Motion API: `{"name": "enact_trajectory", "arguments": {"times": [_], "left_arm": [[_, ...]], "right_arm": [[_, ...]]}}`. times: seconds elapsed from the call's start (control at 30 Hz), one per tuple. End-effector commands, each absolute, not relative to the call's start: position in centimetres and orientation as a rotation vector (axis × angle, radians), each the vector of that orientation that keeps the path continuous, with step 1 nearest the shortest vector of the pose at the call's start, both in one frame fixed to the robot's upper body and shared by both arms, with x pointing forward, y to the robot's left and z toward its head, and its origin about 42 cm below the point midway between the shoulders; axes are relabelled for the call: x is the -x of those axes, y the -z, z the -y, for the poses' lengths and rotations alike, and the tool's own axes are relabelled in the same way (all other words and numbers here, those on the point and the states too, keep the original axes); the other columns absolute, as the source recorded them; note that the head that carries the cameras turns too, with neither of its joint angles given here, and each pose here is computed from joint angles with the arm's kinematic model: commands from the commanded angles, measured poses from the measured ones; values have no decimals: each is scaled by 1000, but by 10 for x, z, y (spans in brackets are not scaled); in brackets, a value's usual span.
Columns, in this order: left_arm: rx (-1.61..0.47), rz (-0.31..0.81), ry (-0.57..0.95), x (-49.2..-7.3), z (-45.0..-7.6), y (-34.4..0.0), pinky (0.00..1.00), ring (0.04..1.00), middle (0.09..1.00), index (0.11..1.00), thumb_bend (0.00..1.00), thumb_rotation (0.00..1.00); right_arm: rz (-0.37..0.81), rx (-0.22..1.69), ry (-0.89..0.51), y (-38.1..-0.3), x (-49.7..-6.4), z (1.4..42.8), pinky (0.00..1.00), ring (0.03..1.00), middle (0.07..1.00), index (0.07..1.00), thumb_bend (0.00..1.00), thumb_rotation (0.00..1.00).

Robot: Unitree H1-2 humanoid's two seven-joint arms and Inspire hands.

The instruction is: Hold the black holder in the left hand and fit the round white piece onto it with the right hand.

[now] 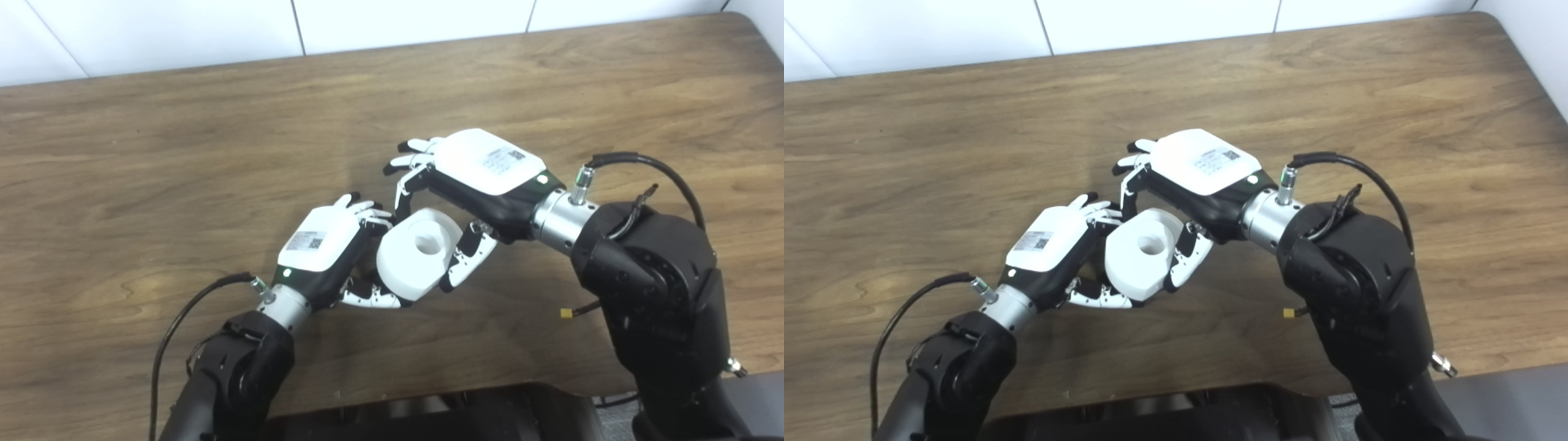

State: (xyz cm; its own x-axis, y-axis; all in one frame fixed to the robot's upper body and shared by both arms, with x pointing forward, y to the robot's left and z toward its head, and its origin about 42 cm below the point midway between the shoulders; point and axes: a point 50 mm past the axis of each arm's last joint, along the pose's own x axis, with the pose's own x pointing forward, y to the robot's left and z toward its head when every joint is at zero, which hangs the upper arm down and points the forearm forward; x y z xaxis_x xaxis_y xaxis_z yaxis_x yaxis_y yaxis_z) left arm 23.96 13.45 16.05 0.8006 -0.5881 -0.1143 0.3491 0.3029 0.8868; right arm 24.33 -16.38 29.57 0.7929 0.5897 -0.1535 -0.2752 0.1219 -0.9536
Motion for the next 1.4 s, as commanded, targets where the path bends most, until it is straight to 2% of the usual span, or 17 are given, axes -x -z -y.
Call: {"name": "enact_trajectory", "arguments": {"times": [0.0,1.37], "left_arm": [[-1113,232,675,-236,-131,-158,990,891,784,489,514,52],[-1102,232,664,-235,-130,-165,1000,901,786,489,514,52]], "right_arm": [[358,1306,-609,-305,-242,161,948,961,878,486,519,146],[344,1279,-642,-296,-237,149,937,953,869,485,521,141]]}}
